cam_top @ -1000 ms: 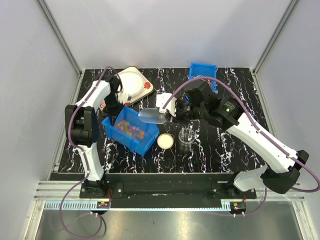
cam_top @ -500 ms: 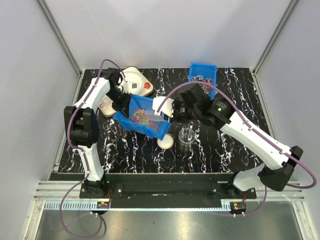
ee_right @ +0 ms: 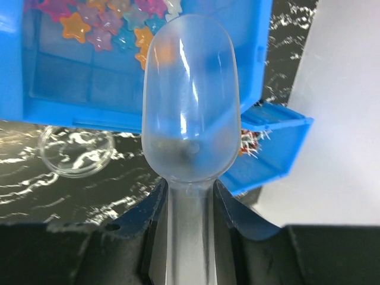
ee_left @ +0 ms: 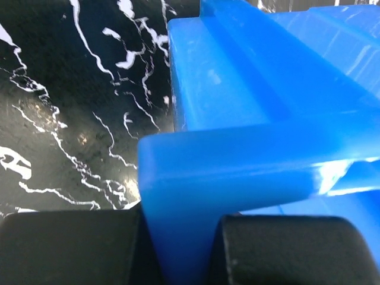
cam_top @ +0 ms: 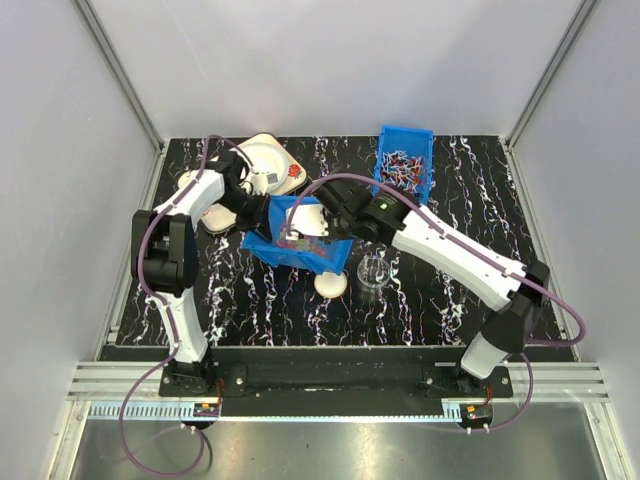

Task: Pack the candies
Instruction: Scoop the fake candies from the storage box.

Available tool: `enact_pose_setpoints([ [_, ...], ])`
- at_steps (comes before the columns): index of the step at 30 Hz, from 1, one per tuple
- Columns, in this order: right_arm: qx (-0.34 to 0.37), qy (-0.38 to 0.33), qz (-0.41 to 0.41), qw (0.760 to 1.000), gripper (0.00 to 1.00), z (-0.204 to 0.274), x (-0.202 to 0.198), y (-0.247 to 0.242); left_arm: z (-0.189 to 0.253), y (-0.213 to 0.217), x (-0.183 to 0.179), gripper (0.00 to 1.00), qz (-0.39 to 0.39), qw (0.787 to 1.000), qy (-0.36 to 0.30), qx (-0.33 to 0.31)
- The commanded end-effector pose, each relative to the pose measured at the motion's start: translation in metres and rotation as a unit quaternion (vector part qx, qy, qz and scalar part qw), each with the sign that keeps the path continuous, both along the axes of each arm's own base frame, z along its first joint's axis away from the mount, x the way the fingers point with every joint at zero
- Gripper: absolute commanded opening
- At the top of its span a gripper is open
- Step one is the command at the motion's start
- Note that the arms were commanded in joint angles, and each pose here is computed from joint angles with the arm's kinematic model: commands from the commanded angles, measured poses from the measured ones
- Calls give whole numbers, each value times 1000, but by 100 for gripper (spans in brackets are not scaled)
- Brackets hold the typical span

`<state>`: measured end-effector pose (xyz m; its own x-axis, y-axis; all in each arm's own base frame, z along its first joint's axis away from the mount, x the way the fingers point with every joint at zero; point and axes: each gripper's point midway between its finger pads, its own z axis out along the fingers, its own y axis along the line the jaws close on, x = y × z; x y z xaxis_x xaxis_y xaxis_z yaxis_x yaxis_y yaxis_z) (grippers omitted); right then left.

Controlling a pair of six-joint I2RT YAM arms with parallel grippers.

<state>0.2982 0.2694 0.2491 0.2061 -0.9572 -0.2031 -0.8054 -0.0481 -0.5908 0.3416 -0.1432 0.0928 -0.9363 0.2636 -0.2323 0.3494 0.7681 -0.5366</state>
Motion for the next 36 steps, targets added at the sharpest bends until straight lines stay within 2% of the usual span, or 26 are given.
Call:
enact_pose_setpoints([
  [1, -60, -63, 7, 996, 0, 27, 13, -1, 35, -16, 22, 0, 34, 995, -80, -43],
  [6, -135, -59, 0, 989, 0, 5, 23, -3, 31, -8, 29, 0, 65, 992, -110, -19],
  [14, -191, -38, -1, 981, 0, -22, 26, -2, 50, -6, 27, 0, 113, 981, -154, -32],
  [20, -232, -22, 1, 972, 0, -39, 33, 3, 47, -10, 19, 0, 115, 982, -144, -42],
  [28, -247, 8, 2, 969, 0, -48, 35, 15, 55, -5, 17, 0, 127, 975, -181, -33],
  [36, -249, 29, 13, 968, 0, -61, 17, 17, 71, 13, 20, 0, 181, 956, -232, -3],
])
